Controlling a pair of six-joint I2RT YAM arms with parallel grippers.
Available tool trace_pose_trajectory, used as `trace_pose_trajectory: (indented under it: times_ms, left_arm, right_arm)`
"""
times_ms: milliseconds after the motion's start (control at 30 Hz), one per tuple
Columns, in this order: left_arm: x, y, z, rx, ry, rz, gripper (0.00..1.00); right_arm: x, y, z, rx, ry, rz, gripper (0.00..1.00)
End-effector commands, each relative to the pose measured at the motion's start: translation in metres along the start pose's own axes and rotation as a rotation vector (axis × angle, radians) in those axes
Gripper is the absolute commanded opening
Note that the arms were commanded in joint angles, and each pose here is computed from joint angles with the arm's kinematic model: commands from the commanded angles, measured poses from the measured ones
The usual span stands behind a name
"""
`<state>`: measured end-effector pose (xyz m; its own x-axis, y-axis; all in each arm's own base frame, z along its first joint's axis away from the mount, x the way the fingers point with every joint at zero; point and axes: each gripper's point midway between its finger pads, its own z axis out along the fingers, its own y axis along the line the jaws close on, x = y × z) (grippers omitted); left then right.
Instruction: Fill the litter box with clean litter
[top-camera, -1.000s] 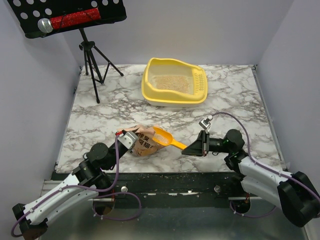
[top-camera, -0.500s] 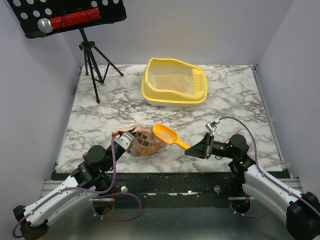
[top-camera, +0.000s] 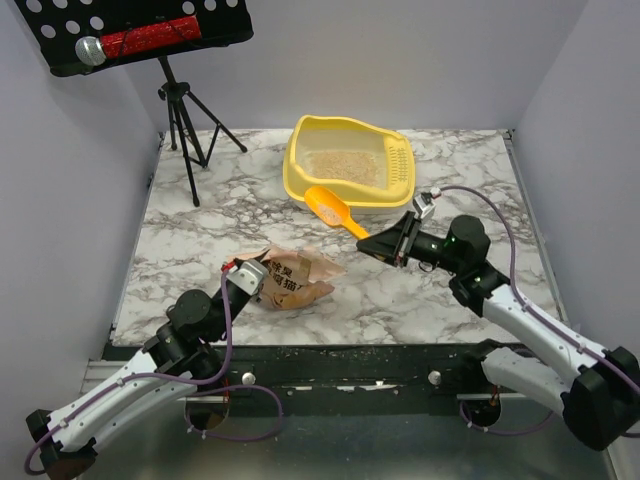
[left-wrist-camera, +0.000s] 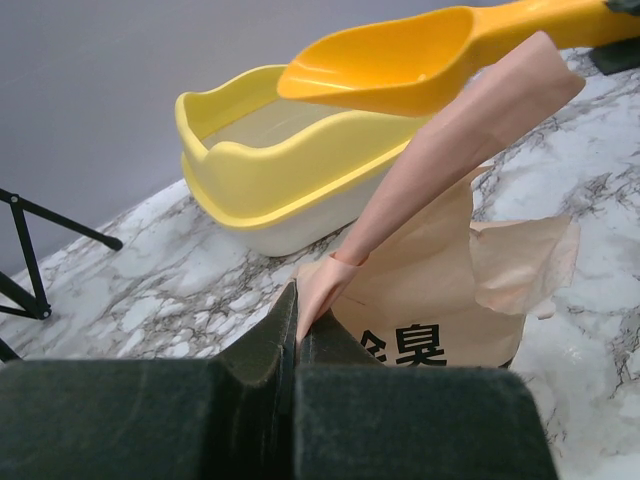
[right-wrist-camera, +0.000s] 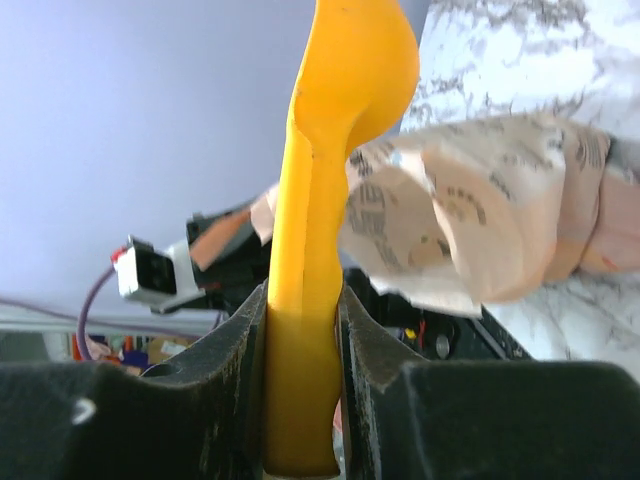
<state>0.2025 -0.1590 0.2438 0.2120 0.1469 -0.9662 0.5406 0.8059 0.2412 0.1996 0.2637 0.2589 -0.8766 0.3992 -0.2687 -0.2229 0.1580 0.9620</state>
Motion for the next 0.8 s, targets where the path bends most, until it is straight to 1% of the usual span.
trace_pose_trajectory:
  times_ms: [0, 100, 200, 367, 467, 500, 567, 667, 700, 733, 767]
  left_arm:
    - [-0.043, 0.014, -0.001, -0.047, -0.121, -0.068, 0.0]
    - [-0.047, 0.014, -0.003, -0.042, -0.131, -0.078, 0.0]
    - [-0.054, 0.014, -0.007, -0.033, -0.161, -0.089, 0.0]
    - [-0.06, 0.016, -0.01, -0.037, -0.183, -0.1, 0.0]
    - [-0.058, 0.018, -0.008, -0.047, -0.163, -0.104, 0.0]
    - [-0.056, 0.019, -0.007, -0.055, -0.152, -0.102, 0.0]
    - [-0.053, 0.021, -0.005, -0.072, -0.127, -0.102, 0.0]
    - [-0.05, 0.023, -0.003, -0.086, -0.108, -0.104, 0.0]
    - [-0.05, 0.024, -0.003, -0.092, -0.106, -0.106, 0.0]
    - [-0.049, 0.023, -0.003, -0.091, -0.103, -0.107, 0.0]
    - [-0.05, 0.024, -0.004, -0.094, -0.104, -0.11, 0.0]
  right_arm:
    - [-0.043, -0.001, 0.028, 0.06, -0.086, -0.046, 0.01]
    - [-0.072, -0.005, 0.047, 0.071, -0.101, -0.053, 0.01]
    - [-0.102, -0.017, 0.062, 0.103, -0.113, -0.092, 0.01]
    - [-0.148, -0.059, 0.072, 0.234, -0.092, -0.163, 0.01]
    - [-0.163, -0.087, 0.071, 0.384, -0.016, -0.245, 0.01]
    - [-0.165, -0.1, 0.067, 0.469, 0.017, -0.266, 0.01]
    - [-0.176, -0.112, 0.061, 0.579, 0.037, -0.33, 0.01]
    - [-0.195, -0.122, 0.049, 0.723, 0.048, -0.421, 0.01]
    - [-0.202, -0.12, 0.048, 0.747, 0.048, -0.448, 0.0]
    - [-0.205, -0.126, 0.046, 0.783, 0.075, -0.466, 0.01]
    - [-0.213, -0.121, 0.045, 0.81, 0.086, -0.489, 0.01]
